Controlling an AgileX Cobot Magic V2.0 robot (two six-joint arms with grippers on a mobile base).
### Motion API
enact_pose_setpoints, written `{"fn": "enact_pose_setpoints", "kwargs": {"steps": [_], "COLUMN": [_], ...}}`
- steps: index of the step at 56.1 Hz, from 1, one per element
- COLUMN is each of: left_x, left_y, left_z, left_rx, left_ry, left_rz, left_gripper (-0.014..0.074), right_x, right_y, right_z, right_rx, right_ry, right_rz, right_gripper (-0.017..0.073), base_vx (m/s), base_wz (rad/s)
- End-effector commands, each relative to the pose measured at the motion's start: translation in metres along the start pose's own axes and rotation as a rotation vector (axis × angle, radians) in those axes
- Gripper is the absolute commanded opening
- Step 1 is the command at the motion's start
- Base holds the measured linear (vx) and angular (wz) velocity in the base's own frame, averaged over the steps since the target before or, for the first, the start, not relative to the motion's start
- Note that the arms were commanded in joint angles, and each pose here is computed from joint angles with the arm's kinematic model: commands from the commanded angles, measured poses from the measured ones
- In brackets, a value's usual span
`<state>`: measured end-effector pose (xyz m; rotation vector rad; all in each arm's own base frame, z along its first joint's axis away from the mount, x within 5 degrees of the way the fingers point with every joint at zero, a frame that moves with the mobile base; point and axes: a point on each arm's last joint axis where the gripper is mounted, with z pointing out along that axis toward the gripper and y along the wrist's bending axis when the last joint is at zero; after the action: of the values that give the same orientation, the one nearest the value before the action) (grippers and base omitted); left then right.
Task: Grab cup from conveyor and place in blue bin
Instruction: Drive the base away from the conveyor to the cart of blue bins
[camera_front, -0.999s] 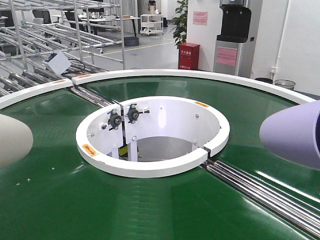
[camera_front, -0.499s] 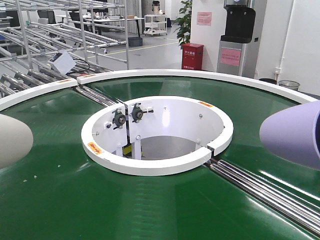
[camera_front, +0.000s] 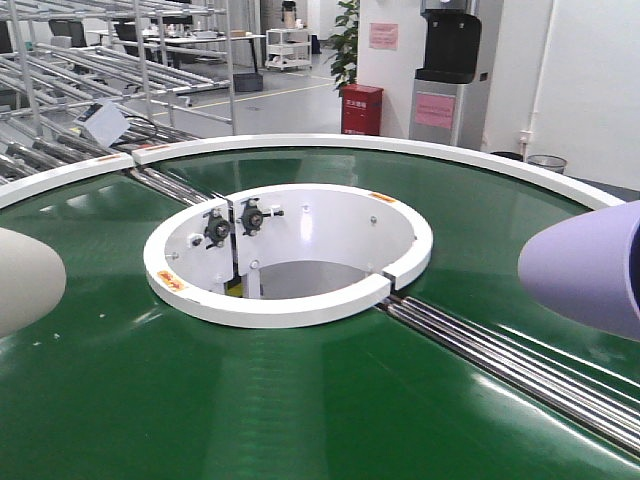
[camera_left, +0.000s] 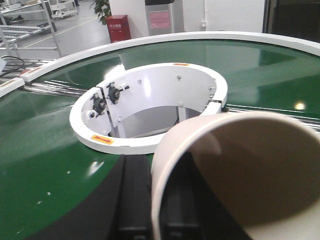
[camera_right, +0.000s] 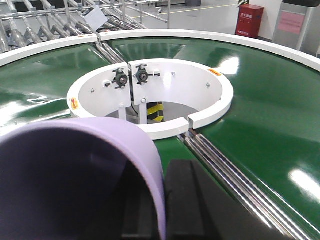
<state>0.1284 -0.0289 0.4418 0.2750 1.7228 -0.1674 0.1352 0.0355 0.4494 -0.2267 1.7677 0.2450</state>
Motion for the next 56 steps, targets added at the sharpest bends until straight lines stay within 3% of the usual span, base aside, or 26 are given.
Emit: {"fn": "enact_pose_setpoints", "kwargs": {"steps": [1,34,56], "left_x": [-0.0178,-0.0178,-0.0179], "left_y": [0.0007,0.0007,0.0007], "left_z": [-0.0064,-0.0064,-0.0068], "left_rx": [-0.015,-0.015,-0.015], "left_ry": [-0.122,-0.122,-0.123], "left_rz": [-0.009,-0.009,-0.009], "left_gripper": [-0.0006,-0.0006,-0.0006], "right_x": [-0.0160,-0.0160,-0.0160], "right_y": [0.0001,0.0001,0.0001], "right_z": [-0.0064,-0.0064,-0.0064], "right_rx": [0.008,0.008,0.008], "right_ry": [-0.120,-0.120,-0.120], "right_rz": [-0.002,-0.002,-0.002], "right_gripper": [-0.0009,-0.0009,-0.0009], "base_vx": [-0.17,-0.20,-0.18], "base_wz": [-0.17,-0.18,-0.40]}}
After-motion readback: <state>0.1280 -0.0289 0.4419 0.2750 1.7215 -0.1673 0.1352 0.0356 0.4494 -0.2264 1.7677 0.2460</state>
